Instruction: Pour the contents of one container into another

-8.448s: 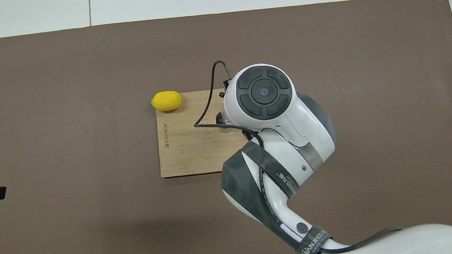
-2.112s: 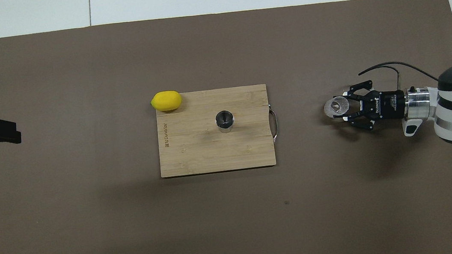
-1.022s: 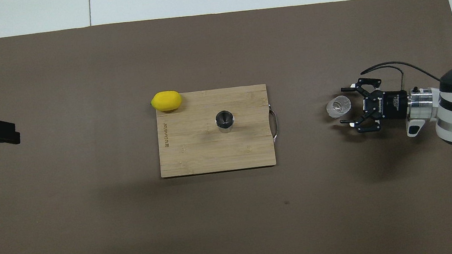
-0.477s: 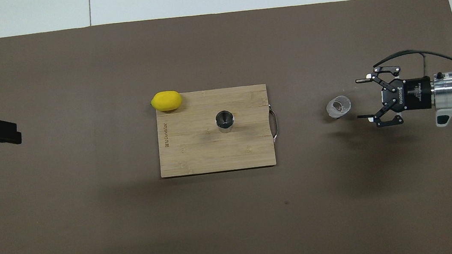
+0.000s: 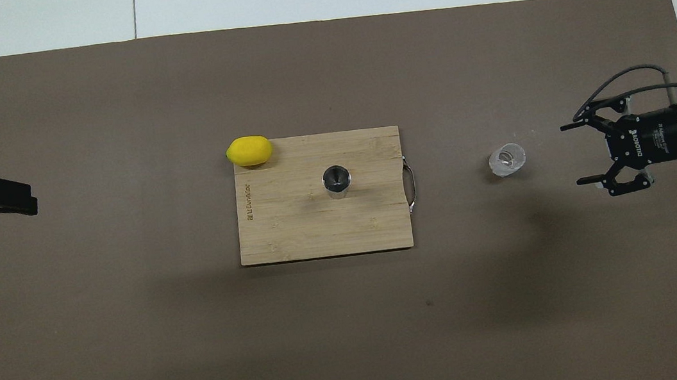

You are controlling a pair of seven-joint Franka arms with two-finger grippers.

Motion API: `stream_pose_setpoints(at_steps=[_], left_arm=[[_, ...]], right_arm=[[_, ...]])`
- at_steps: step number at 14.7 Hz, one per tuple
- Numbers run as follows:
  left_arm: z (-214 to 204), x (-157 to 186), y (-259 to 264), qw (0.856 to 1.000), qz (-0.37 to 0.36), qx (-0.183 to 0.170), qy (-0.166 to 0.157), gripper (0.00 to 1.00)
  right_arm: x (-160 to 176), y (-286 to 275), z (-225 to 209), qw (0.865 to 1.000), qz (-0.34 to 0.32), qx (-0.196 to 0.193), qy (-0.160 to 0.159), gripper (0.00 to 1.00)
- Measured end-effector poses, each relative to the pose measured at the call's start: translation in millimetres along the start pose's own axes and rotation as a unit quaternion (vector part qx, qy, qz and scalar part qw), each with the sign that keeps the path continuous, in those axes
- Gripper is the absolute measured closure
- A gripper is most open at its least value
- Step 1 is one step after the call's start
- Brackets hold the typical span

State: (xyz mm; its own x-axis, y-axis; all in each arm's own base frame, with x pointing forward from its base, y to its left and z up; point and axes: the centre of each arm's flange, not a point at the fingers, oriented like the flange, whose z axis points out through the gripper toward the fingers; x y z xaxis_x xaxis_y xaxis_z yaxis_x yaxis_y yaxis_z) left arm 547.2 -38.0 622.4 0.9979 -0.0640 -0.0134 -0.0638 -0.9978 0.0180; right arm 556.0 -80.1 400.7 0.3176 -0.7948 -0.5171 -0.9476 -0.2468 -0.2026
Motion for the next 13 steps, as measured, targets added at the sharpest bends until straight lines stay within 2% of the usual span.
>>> stream_pose_setpoints(at_steps=[2,3,5,9,11,13], left_arm=[[0,0,2,1.0,0.002,0.0,0.0,0.0],[0,0,1,1.0,0.001,0.0,0.0,0.0],[0,0,0,1.0,0.0,0.0,0.0,0.0],[0,0,2,1.0,0.001,0.0,0.002,0.0],[-1,1,2,1.0,0.002,0.0,0.005,0.0],[-1,2,4,1.0,0.004,0.0,0.008,0.0]], right_arm=[[-18,-7,-5,0.997,-0.057,-0.034,0.044,0.0],[-28,-12,-10,0.991,-0.106,-0.052,0.067,0.0],[-46,-21,-17,0.969,-0.203,-0.091,0.108,0.0],[-84,-35,-15,0.921,-0.316,-0.159,0.165,0.0],[-101,-39,-20,0.892,-0.371,-0.183,0.183,0.0],[-114,-40,-35,0.873,-0.408,-0.192,0.186,0.0]])
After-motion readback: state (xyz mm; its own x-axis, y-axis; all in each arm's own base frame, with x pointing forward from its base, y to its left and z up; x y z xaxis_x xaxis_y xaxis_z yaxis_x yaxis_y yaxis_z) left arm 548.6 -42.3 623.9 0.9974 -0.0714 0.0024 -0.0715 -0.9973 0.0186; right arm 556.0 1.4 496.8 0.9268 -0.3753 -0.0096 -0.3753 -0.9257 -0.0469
